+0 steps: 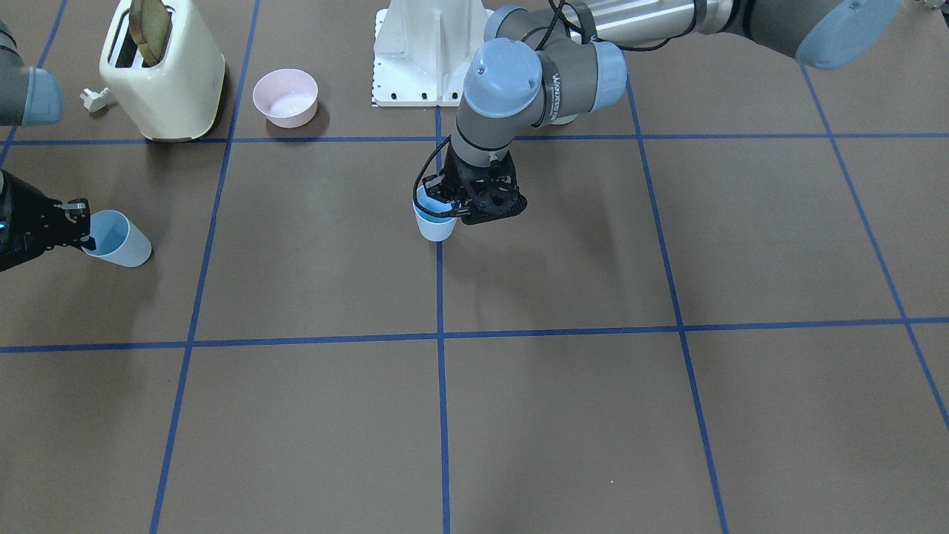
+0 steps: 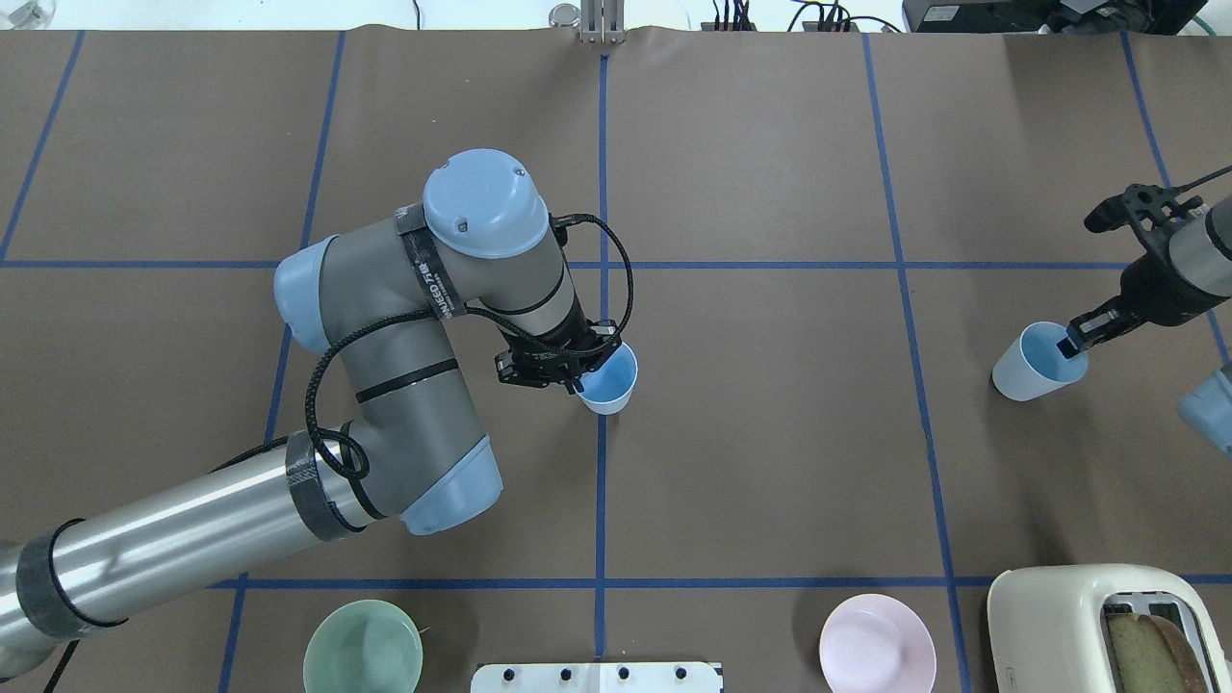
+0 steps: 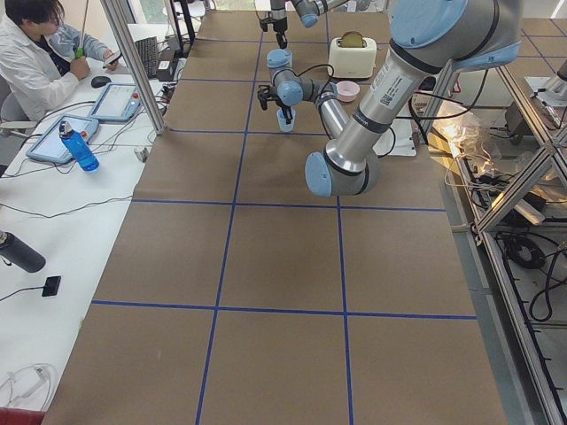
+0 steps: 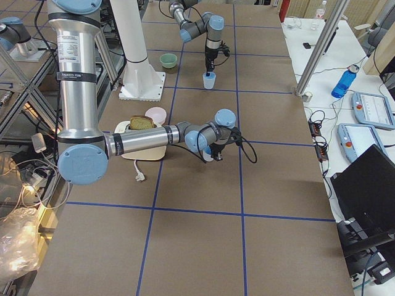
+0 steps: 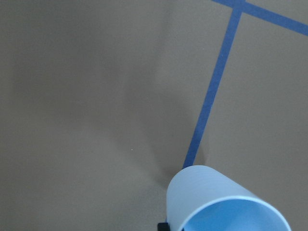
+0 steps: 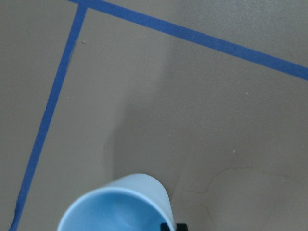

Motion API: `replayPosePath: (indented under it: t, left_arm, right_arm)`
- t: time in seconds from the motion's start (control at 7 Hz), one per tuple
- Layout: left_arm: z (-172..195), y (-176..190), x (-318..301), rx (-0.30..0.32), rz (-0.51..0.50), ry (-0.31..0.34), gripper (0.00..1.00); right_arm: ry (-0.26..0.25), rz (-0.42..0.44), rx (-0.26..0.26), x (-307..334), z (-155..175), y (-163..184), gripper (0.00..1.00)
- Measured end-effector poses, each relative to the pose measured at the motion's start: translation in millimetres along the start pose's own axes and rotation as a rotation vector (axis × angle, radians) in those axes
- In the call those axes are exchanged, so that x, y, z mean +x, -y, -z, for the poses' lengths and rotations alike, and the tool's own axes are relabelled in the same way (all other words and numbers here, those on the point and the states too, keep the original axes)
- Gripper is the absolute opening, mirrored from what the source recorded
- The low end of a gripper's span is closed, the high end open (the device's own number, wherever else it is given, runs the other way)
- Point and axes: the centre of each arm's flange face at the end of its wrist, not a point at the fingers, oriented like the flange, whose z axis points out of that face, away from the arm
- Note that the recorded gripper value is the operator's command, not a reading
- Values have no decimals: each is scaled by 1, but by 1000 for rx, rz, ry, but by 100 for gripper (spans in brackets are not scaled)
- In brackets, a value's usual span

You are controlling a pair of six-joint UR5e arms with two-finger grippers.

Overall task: Stack blue cups with both arms
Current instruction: 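Hold the cup at center with the left gripper while the right lifts its cup, then release the center cup with the left gripper while the right carries its cup over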

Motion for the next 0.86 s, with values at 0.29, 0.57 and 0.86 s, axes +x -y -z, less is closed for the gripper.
replayPosePath:
  t: [0.29,0.57,0.86]
  left_arm:
    - [-2,2,5,1,1,4,0]
    - [-7,5,8,2,1,13,0]
    - [-11,10,8,17,-5,9,0]
  right_arm:
    - [7,3,13,-9,12,7,0]
    - [9,-12,19,-36,42,30,0]
    - [6,-27,19,-73,76,60,0]
